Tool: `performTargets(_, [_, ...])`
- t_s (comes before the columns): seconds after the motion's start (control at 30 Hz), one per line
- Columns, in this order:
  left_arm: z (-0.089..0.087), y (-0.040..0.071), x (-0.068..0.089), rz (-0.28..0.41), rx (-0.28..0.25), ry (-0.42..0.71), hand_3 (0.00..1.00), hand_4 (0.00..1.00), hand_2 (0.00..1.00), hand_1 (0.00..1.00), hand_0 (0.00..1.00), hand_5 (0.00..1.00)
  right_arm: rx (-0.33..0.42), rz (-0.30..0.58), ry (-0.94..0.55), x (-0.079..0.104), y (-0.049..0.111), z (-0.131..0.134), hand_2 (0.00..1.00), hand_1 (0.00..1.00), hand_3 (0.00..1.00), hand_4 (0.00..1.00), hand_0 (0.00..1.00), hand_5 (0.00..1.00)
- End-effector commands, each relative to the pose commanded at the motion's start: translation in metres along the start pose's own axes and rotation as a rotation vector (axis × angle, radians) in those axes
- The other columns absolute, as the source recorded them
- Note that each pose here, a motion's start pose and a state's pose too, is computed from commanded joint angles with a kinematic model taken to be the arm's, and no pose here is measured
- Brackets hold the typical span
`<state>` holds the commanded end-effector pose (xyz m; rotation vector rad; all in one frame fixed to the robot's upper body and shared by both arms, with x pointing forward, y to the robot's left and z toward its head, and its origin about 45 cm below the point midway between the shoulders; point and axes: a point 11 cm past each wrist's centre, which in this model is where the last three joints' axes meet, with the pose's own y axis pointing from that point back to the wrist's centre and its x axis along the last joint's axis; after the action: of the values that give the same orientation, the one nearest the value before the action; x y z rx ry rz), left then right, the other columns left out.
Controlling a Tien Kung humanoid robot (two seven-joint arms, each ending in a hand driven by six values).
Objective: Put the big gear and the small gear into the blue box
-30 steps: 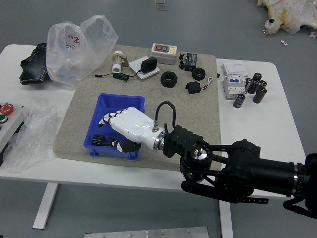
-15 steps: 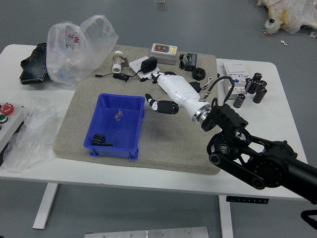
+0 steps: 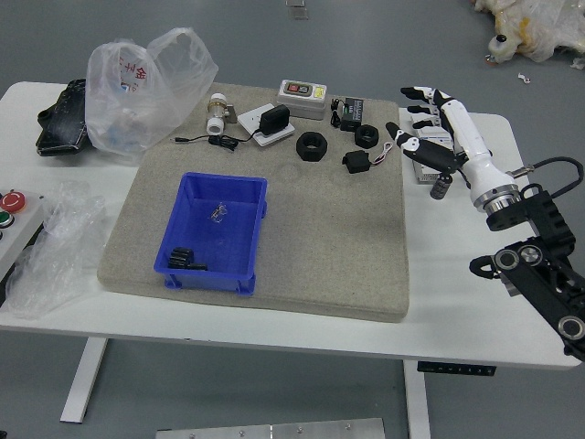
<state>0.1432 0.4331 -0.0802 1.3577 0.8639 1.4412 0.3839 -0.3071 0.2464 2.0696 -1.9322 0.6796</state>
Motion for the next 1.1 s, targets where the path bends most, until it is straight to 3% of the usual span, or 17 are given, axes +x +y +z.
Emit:
performTargets(0.03, [0.001, 0.000, 0.001, 0.001, -0.002, -0.002, 0.639, 0.661, 0.510, 0.469, 0.591, 0.207, -0.008, 0.016, -0.032, 0.006, 0.004, 0.006, 0.842, 0.806, 0.882, 0.851, 0.776, 0.580])
performTargets(0.2, [0.004, 0.000, 0.004, 0.005, -0.012, -0.012, 0.639, 0.661, 0.510, 0.469, 0.591, 0.207, -0.022, 0.117, -0.211, 0.033, 0.022, 0.029, 0.842, 0.806, 0.882, 0.851, 0.776, 0.580])
performTargets(0.23, [0.004, 0.001, 0.005, 0.005, -0.014, -0.014, 0.639, 0.661, 0.530, 0.550, 0.594, 0.205, -0.017, 0.139, -0.247, 0.039, 0.024, 0.031, 0.838, 0.798, 0.877, 0.886, 0.785, 0.669])
performTargets(0.4, [0.005, 0.001, 0.007, 0.011, -0.020, -0.012, 0.639, 0.661, 0.530, 0.550, 0.594, 0.205, 0.007, 0.207, -0.389, 0.052, 0.029, 0.035, 0.838, 0.798, 0.877, 0.886, 0.785, 0.669])
performTargets(0.43, [0.004, 0.001, 0.007, 0.011, -0.020, -0.009, 0.638, 0.660, 0.549, 0.589, 0.598, 0.204, 0.012, 0.216, -0.411, 0.054, 0.030, 0.035, 0.835, 0.804, 0.878, 0.937, 0.786, 0.775])
performTargets(0.67, [0.002, -0.001, 0.003, 0.001, -0.031, -0.006, 0.637, 0.659, 0.561, 0.596, 0.604, 0.202, 0.019, 0.255, -0.524, 0.058, 0.032, 0.037, 0.832, 0.801, 0.876, 0.932, 0.795, 0.781])
performTargets(1.1, [-0.002, -0.002, -0.007, -0.017, -0.083, -0.016, 0.638, 0.657, 0.555, 0.587, 0.603, 0.200, 0.008, 0.257, -0.562, 0.055, 0.034, 0.041, 0.821, 0.780, 0.855, 0.931, 0.764, 0.783])
